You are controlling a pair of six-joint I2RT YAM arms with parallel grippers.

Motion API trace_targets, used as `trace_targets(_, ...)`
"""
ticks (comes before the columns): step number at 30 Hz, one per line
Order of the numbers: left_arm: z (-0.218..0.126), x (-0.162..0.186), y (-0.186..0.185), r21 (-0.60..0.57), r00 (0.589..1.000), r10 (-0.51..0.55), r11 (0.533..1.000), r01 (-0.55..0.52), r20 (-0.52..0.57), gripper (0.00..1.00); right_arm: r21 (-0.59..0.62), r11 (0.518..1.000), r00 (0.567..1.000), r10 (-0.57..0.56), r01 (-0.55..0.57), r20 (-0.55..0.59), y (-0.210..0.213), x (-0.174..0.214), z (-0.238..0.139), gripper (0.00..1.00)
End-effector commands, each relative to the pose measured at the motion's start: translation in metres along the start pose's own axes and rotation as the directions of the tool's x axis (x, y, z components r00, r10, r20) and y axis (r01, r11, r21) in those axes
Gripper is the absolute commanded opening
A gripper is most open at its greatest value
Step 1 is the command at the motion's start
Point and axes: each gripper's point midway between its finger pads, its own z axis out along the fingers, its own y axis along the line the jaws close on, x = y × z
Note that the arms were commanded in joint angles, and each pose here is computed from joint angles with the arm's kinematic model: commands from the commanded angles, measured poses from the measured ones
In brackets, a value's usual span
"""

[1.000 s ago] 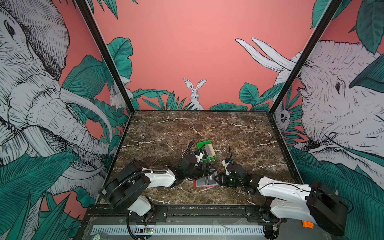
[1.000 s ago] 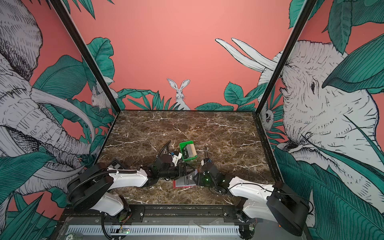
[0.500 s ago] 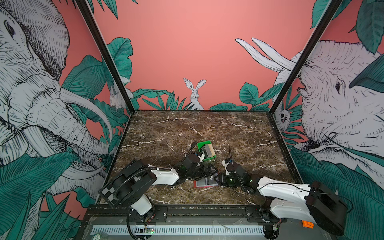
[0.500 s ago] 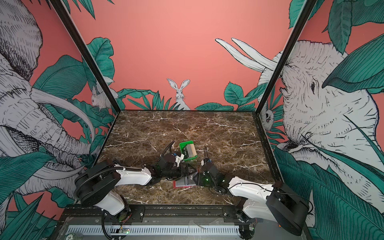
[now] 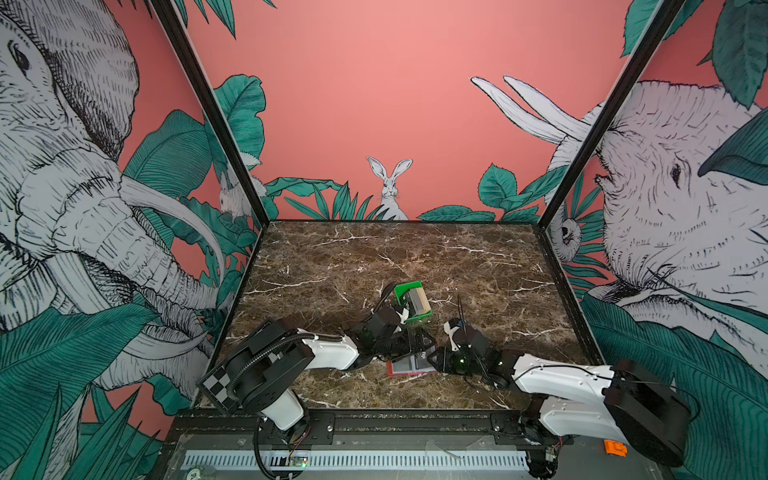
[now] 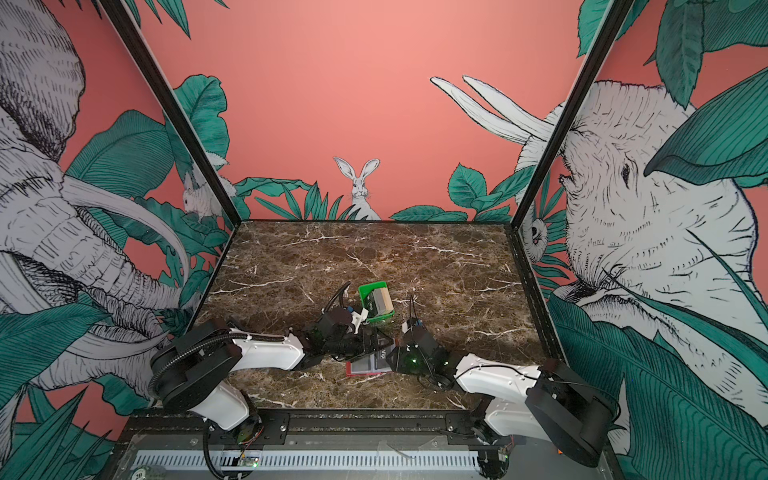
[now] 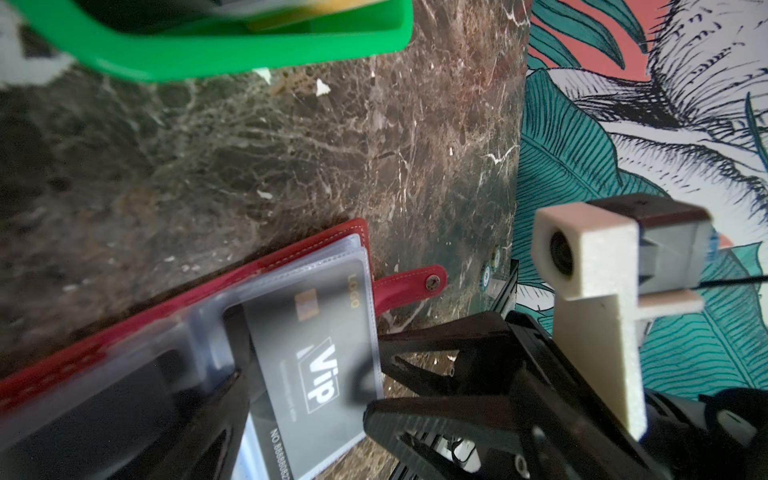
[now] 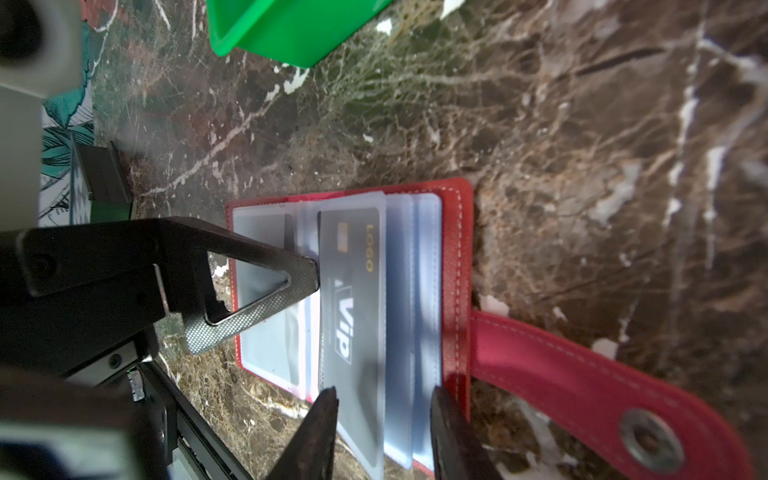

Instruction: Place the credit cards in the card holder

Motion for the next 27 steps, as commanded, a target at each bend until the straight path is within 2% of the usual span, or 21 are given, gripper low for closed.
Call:
trace_targets(1,0.0,0.01,0.021,-0.077,0.999,-0.036,0.996,0.034,-0.021,0.99,-0.033,0.999,0.999,-0.005,0.006,0.035,0.008,-0.008,-0.003,0.36)
trace_targets(9,0.003,0.01,0.021,-0.066,0.999,-0.039,0.997,0.038,-0.018,0.99,-0.036,0.999,0.995,-0.02,0.024,0.093,0.009,-0.015,-0.016,0.36)
trace_targets(21,0.006,0.008,0.017,-0.044,0.999,-0.041,0.998,0.041,-0.011,0.99,-0.045,0.999,0.998,-0.013,0.015,0.058,0.009,-0.01,-0.004,0.33)
trace_targets(27,0.005,0.009,0.018,-0.047,0.999,-0.038,0.998,0.037,-0.012,0.99,-0.067,0.998,0.998,-0.016,0.021,0.062,0.012,-0.011,-0.003,0.28)
